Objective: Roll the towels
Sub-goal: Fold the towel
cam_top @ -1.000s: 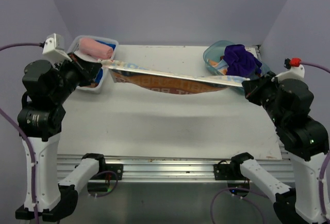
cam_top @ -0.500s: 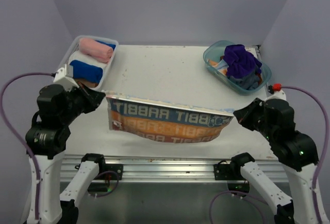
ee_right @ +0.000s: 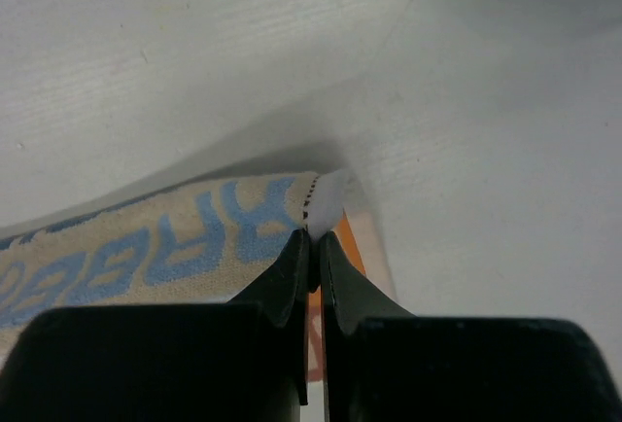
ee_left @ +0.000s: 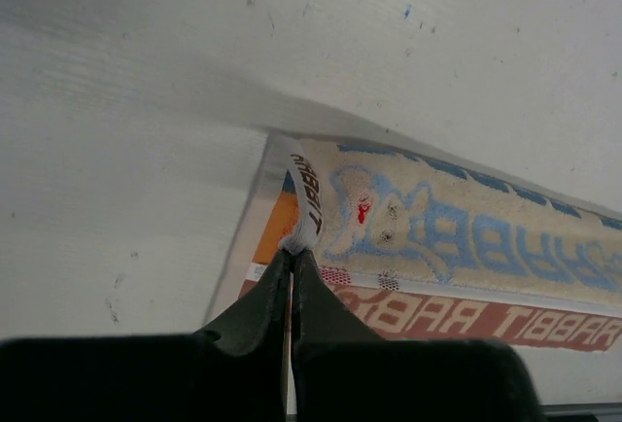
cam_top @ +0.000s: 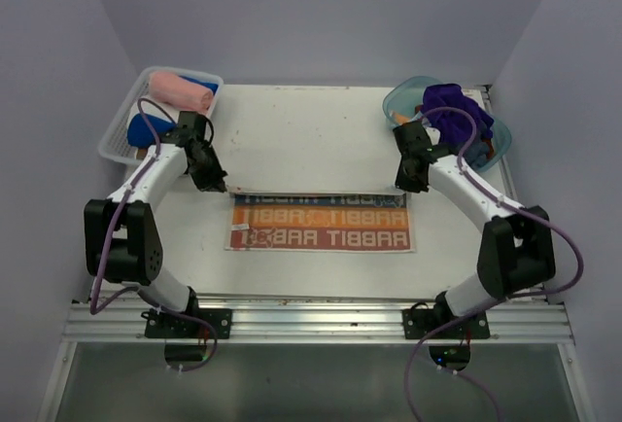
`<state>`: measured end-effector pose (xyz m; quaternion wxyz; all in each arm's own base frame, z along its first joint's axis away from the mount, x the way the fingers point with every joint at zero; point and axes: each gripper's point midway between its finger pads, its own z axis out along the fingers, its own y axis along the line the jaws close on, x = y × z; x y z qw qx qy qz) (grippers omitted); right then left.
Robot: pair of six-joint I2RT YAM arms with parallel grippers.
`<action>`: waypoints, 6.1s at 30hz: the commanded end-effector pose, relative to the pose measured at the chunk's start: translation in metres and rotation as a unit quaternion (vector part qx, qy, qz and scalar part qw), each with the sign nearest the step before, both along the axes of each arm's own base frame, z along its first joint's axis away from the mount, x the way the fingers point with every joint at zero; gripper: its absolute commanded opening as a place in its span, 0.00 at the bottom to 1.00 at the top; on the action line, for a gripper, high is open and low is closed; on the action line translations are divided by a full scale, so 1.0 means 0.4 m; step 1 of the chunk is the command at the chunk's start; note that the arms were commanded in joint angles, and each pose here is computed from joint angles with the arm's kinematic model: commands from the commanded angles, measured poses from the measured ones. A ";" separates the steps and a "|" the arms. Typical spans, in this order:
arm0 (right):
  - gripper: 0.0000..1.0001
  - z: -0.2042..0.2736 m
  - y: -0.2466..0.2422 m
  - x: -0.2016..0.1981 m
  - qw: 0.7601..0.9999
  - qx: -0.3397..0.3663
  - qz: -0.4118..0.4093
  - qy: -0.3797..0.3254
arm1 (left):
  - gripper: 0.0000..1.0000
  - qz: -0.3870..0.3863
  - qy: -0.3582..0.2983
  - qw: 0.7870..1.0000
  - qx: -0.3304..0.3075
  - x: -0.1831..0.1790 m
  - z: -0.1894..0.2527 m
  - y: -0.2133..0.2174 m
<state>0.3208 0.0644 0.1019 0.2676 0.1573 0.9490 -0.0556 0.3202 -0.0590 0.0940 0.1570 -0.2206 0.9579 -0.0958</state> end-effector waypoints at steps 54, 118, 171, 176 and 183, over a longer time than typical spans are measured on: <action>0.00 -0.119 -0.045 -0.254 0.998 0.042 -0.024 0.032 | 0.00 -0.016 0.021 0.999 -0.044 -0.314 -0.073 -0.015; 0.06 -0.105 -0.023 -0.031 1.000 -0.002 0.014 0.013 | 0.27 -0.061 -0.037 0.997 0.021 -0.031 -0.074 -0.096; 0.37 -0.233 0.080 -0.293 0.986 0.124 -0.003 0.110 | 0.25 -0.053 0.011 0.996 0.072 -0.040 -0.129 0.014; 0.02 -0.214 0.044 -0.281 0.991 0.090 -0.019 0.098 | 0.25 -0.055 0.037 0.996 0.063 -0.076 -0.189 0.008; 0.00 -0.097 -0.044 -0.262 0.998 0.034 -0.053 0.025 | 0.24 -0.089 0.055 0.994 0.021 -0.121 -0.230 -0.099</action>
